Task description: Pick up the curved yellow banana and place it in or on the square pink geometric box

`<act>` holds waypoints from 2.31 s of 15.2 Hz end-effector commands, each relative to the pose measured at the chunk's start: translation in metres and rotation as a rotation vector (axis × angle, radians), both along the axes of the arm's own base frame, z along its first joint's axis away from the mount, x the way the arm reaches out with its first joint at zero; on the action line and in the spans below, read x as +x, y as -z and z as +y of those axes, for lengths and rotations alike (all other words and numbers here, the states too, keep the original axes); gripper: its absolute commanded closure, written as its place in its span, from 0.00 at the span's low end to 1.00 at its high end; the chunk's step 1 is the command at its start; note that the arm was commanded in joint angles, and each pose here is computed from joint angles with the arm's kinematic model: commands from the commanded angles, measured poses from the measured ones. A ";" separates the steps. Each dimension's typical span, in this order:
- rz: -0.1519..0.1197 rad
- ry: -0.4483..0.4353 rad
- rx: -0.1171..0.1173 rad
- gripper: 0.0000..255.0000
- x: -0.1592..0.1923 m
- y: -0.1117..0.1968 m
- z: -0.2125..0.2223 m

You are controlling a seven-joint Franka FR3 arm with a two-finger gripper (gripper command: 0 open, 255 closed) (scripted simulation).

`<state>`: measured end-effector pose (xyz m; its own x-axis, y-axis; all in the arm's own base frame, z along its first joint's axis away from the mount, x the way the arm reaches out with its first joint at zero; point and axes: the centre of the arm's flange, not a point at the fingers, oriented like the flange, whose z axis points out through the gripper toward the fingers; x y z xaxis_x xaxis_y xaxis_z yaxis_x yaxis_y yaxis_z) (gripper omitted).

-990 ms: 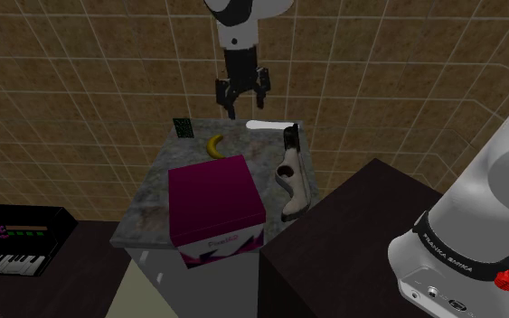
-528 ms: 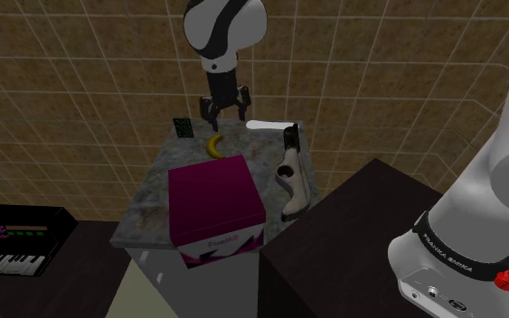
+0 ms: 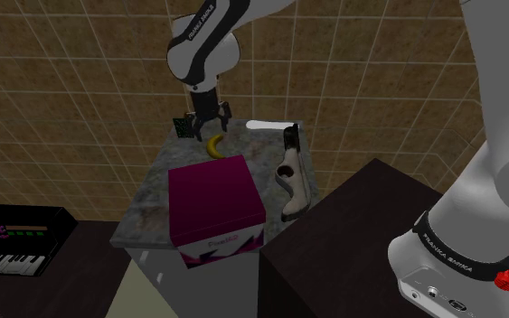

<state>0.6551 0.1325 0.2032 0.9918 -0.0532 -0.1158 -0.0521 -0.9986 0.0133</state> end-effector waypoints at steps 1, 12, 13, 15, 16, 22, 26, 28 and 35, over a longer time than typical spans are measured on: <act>-0.003 0.002 -0.002 0.00 0.016 0.017 0.002; -0.003 0.002 -0.002 0.00 0.011 0.057 0.001; -0.003 0.002 -0.002 0.00 0.011 0.057 0.001; -0.003 0.002 -0.002 0.00 0.011 0.057 0.001; -0.003 0.002 -0.002 0.00 0.011 0.057 0.001; -0.003 0.002 -0.002 1.00 0.011 0.056 0.002; -0.003 0.002 -0.002 1.00 0.011 0.057 0.001; -0.003 0.002 -0.002 1.00 0.011 0.047 0.001; -0.112 0.225 0.076 0.00 0.012 0.031 -0.024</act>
<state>0.6665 0.1124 0.1722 0.9740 -0.2234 -0.0380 -0.2253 -0.9726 -0.0565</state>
